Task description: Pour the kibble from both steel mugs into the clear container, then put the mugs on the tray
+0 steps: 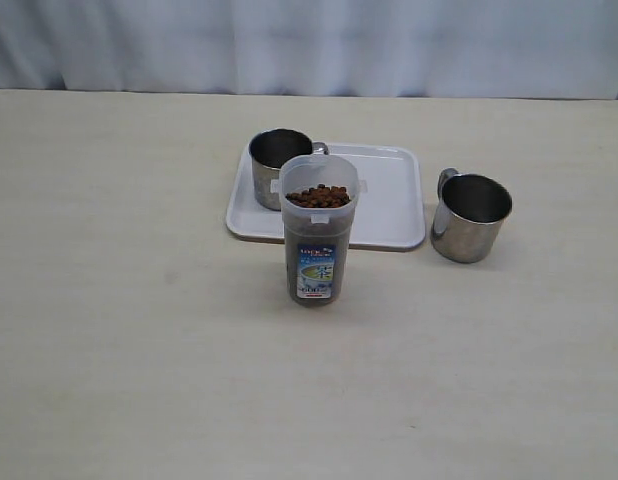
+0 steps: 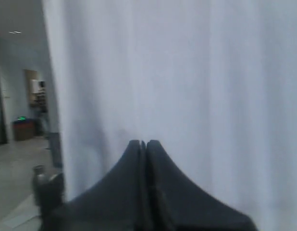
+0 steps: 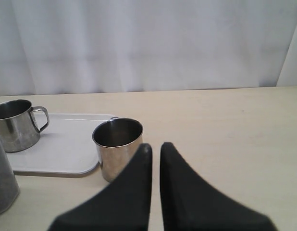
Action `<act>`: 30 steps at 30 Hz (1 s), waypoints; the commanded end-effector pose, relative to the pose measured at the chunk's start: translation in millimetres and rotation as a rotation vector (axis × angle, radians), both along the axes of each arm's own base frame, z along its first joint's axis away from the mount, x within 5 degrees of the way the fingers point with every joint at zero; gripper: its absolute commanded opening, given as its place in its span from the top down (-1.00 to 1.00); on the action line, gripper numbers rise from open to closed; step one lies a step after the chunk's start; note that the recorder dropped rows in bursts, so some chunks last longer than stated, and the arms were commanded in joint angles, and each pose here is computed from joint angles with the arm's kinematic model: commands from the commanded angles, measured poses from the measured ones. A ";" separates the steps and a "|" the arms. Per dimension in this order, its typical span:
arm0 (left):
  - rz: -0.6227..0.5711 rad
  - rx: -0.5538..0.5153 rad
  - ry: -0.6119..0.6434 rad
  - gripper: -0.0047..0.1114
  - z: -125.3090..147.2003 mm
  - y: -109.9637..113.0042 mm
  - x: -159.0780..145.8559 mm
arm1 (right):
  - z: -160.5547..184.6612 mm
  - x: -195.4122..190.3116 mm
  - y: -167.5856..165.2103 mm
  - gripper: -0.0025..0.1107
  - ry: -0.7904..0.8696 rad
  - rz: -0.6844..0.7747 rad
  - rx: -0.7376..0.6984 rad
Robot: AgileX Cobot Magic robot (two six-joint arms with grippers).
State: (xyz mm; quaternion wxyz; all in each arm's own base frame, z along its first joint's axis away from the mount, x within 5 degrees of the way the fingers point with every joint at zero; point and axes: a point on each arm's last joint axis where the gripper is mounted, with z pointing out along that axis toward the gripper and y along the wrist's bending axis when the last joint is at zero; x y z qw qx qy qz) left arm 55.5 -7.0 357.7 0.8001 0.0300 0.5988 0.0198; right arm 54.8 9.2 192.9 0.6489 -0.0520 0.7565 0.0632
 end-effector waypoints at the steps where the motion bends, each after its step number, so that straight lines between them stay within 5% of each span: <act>1: 0.146 -0.047 -0.033 0.92 -39.4 11.8 -14.9 | -1.2 -0.1 0.1 0.87 -0.002 0.003 -0.006; 14: -0.111 0.008 0.094 0.92 -72.3 -11.3 -7.3 | -1.2 -0.1 0.1 0.87 -0.002 0.003 -0.006; 30: -0.130 0.025 0.044 0.92 -70.5 -14.3 -16.4 | -1.2 -0.1 0.1 0.87 -0.002 0.003 -0.006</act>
